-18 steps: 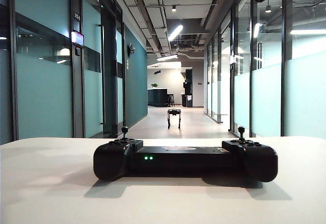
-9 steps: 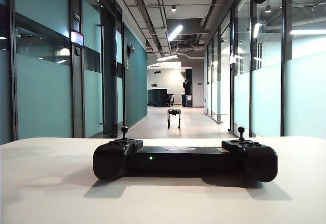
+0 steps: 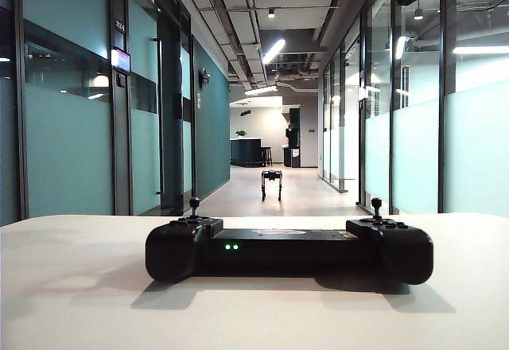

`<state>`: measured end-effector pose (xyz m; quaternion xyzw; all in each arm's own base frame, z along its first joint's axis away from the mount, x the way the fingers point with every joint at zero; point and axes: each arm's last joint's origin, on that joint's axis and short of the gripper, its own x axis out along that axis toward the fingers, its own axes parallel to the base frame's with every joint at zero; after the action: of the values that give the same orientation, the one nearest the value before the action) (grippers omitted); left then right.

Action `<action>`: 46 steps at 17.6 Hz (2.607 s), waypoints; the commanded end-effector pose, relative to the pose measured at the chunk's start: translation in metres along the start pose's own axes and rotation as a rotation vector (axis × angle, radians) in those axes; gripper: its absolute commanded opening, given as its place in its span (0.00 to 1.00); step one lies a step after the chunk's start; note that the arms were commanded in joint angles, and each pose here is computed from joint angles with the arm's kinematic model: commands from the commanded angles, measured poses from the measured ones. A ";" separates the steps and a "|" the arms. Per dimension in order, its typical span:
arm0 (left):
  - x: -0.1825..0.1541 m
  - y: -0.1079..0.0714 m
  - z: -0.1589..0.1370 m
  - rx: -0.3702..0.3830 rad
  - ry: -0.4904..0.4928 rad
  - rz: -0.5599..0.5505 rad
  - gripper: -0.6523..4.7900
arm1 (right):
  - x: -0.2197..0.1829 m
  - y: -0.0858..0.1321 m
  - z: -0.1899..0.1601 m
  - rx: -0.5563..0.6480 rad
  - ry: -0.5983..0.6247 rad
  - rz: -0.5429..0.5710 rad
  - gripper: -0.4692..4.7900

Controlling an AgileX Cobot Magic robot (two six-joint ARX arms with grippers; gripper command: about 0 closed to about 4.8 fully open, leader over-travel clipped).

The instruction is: Push the left joystick on the remote control sitting on the white table forward to make the robot dog walk in a straight line until it approaches the door.

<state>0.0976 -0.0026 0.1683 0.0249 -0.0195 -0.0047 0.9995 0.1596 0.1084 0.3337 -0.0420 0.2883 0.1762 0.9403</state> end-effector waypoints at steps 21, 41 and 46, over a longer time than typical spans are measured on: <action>0.000 0.000 0.001 -0.063 -0.001 0.003 0.11 | -0.001 0.000 0.002 0.005 -0.023 0.000 0.08; 0.000 0.000 0.001 -0.063 -0.003 0.000 0.11 | -0.006 -0.074 -0.173 -0.023 -0.631 -0.396 0.08; 0.000 0.000 0.001 -0.063 -0.003 0.000 0.11 | 0.008 -0.076 -0.183 0.032 -0.687 -0.378 0.08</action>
<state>0.0976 -0.0026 0.1671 -0.0083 -0.0132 -0.0051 0.9999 0.0967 0.0064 0.1715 -0.0332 -0.0289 -0.0009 0.9990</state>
